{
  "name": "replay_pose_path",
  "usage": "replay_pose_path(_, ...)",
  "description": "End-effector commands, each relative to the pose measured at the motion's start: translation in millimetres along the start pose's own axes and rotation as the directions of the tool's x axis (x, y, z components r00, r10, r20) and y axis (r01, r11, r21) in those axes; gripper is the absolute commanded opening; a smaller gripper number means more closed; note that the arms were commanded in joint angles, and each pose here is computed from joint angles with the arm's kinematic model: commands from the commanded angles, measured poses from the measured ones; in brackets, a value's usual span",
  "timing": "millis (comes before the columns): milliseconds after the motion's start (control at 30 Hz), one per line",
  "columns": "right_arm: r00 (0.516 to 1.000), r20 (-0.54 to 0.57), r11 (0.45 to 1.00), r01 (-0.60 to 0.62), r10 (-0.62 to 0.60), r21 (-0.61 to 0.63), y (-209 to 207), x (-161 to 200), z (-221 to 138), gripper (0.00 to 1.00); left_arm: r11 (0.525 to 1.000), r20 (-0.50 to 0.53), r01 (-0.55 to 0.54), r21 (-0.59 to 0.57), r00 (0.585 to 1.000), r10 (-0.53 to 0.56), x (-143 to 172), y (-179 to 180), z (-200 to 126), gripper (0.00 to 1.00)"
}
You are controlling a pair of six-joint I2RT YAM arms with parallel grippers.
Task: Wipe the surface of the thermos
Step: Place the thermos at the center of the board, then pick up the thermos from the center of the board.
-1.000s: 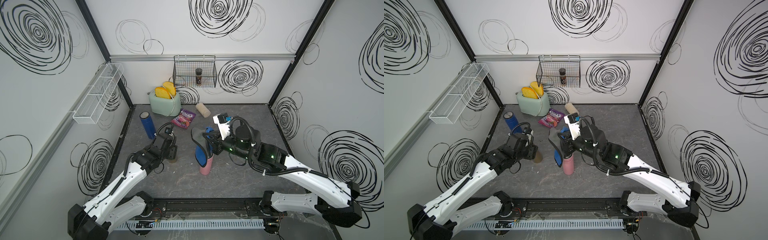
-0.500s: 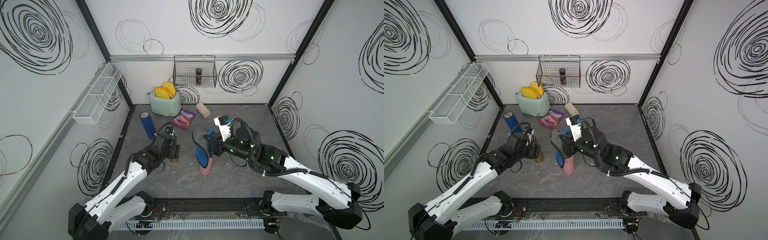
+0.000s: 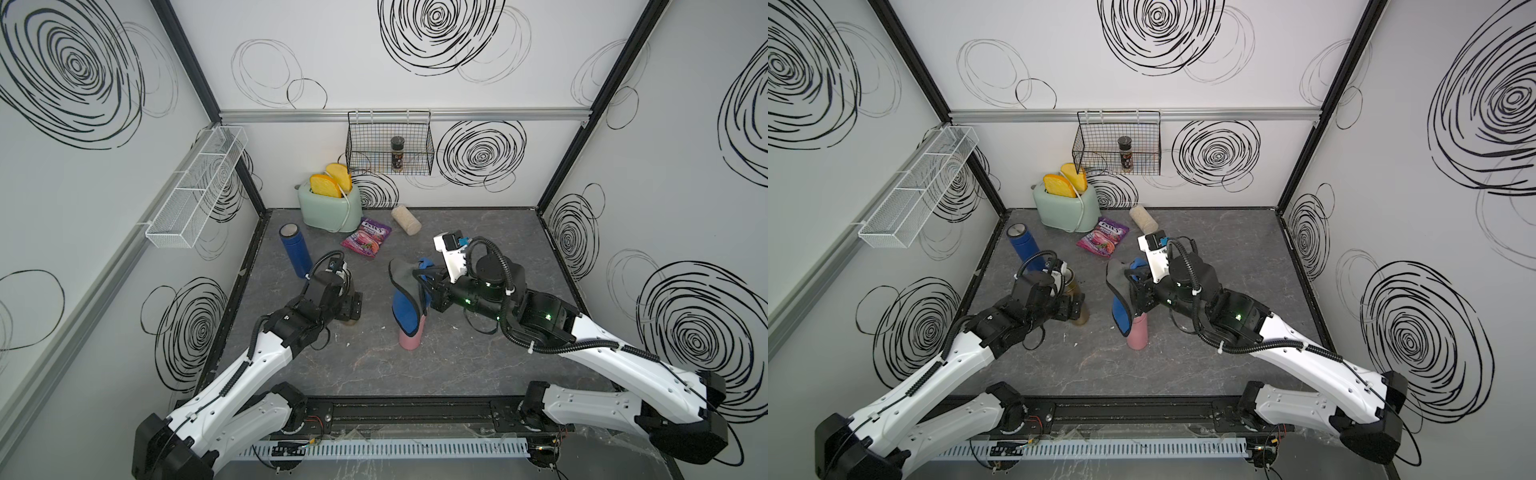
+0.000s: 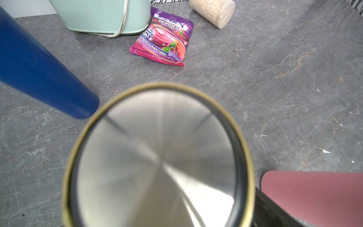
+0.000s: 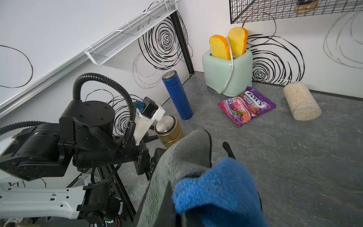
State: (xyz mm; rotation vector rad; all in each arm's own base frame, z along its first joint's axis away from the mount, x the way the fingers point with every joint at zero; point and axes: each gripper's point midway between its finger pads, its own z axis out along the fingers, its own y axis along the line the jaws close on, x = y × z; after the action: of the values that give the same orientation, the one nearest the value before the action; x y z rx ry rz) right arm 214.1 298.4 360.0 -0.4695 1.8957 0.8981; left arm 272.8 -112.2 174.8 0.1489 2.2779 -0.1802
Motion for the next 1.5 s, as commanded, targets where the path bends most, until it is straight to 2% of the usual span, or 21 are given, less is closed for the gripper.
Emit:
replay_pose_path(0,1.000,0.023,1.000,-0.021,0.021,-0.013,0,-4,-7,0.00,0.998,0.149,0.063,0.018,0.987,-0.065,-25,-1,-8,0.97)
replay_pose_path(167,0.999,0.025,0.999,-0.029,0.029,-0.013,-3,-2,-8,0.00,0.993,0.265,0.086,0.080,0.959,-0.104,-40,-7,-21,0.97)
replay_pose_path(367,0.999,0.036,0.999,-0.031,0.031,-0.009,-6,-3,-13,0.00,0.989,0.287,0.110,0.096,0.949,-0.134,-35,-9,-17,0.97)
replay_pose_path(500,0.999,0.039,0.999,-0.035,0.035,-0.005,-10,-3,-15,0.00,0.981,0.329,0.144,0.128,0.927,-0.179,-36,-13,-17,0.97)
replay_pose_path(633,0.999,0.040,0.999,-0.036,0.036,-0.006,-12,-2,-17,0.00,0.971,0.379,0.214,0.106,0.894,-0.238,-34,-3,-18,0.97)
replay_pose_path(800,0.998,0.049,0.999,-0.038,0.038,-0.001,-16,-2,-20,0.00,0.951,0.478,0.253,0.179,0.822,-0.309,-30,-2,-21,0.97)
replay_pose_path(1067,0.998,0.047,0.999,-0.047,0.047,0.000,-18,0,-18,0.00,0.954,0.534,0.247,0.169,0.791,-0.300,-16,0,-11,0.97)
replay_pose_path(1300,0.998,0.032,0.999,-0.054,0.054,0.004,-21,5,-13,0.00,0.944,0.646,0.280,0.173,0.691,-0.324,-15,12,-18,0.97)
replay_pose_path(1467,0.998,0.025,0.998,-0.054,0.054,0.010,-23,7,-11,0.00,0.954,0.669,0.250,0.165,0.682,-0.295,-16,10,-17,0.97)
